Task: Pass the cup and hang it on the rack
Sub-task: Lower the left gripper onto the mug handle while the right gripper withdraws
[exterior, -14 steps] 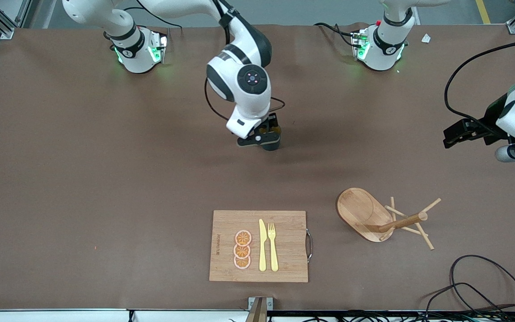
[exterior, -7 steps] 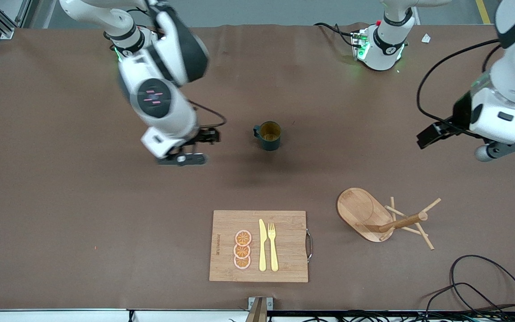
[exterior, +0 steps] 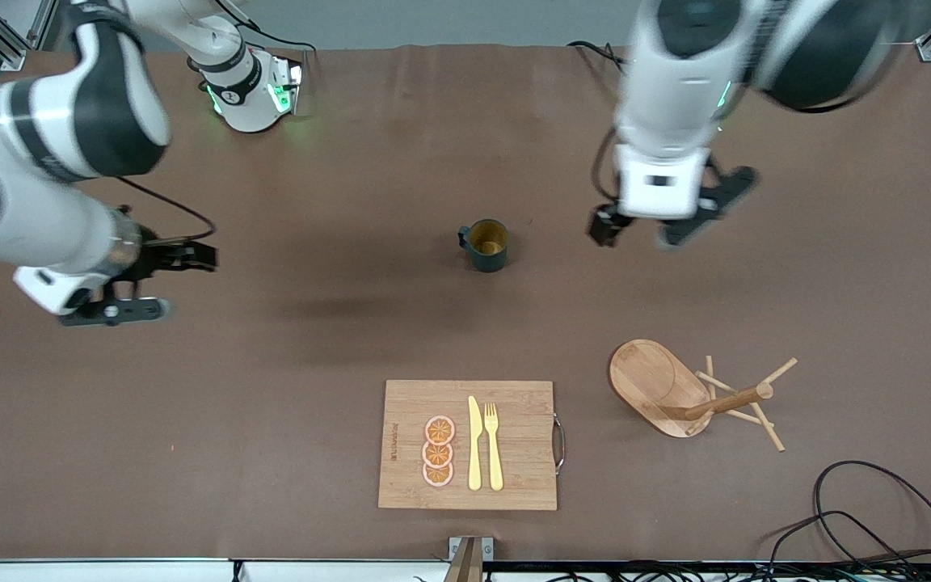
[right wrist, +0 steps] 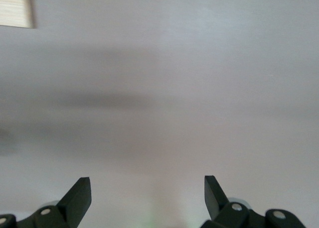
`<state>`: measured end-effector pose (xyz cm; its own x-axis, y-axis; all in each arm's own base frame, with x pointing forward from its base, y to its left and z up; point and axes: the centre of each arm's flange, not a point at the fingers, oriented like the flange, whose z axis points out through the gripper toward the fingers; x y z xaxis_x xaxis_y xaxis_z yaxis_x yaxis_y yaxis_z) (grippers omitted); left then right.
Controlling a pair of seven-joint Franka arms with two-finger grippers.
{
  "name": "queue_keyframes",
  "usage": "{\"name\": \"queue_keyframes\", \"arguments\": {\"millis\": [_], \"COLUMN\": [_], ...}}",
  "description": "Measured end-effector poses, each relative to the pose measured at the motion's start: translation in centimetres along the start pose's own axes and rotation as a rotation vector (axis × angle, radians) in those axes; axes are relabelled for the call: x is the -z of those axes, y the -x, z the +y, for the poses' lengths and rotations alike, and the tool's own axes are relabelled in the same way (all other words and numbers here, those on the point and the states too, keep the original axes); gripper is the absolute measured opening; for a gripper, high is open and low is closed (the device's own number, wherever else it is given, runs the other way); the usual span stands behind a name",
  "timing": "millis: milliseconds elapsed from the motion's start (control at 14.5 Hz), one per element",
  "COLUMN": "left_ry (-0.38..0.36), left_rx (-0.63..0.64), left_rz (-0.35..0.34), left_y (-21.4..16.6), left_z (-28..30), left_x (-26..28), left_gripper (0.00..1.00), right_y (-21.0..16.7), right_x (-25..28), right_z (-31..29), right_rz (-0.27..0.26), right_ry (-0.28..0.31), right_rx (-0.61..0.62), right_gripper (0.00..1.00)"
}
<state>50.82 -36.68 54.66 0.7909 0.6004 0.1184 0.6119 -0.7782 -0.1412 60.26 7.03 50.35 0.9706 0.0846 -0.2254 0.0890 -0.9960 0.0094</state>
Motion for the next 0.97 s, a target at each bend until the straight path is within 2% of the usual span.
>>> {"name": "queue_keyframes", "arguments": {"millis": [276,414,759,966], "left_ry": [-0.069,-0.083,-0.113,-0.073], "left_rx": [0.106,0.143,0.224,0.262], "left_rz": [0.152,0.224,0.353,0.396], "left_y": [12.2,17.2,24.2,28.3], "left_z": [6.5,8.9,11.7,12.7], "left_x": [-6.1,-9.7,-18.2,-22.0], "left_gripper": [1.0,0.99,0.96,0.97], "right_y": [2.8,4.3,5.0,5.0], "right_x": [2.3,3.6,5.6,6.3], "right_z": [10.0,11.9,11.0,10.6], "right_rz": [0.006,0.012,0.044,0.061], "right_ry": [-0.034,-0.014,0.002,-0.004], "right_rx": [-0.029,-0.049,-0.049,-0.099], "right_gripper": [1.0,1.0,1.0,1.0]}}
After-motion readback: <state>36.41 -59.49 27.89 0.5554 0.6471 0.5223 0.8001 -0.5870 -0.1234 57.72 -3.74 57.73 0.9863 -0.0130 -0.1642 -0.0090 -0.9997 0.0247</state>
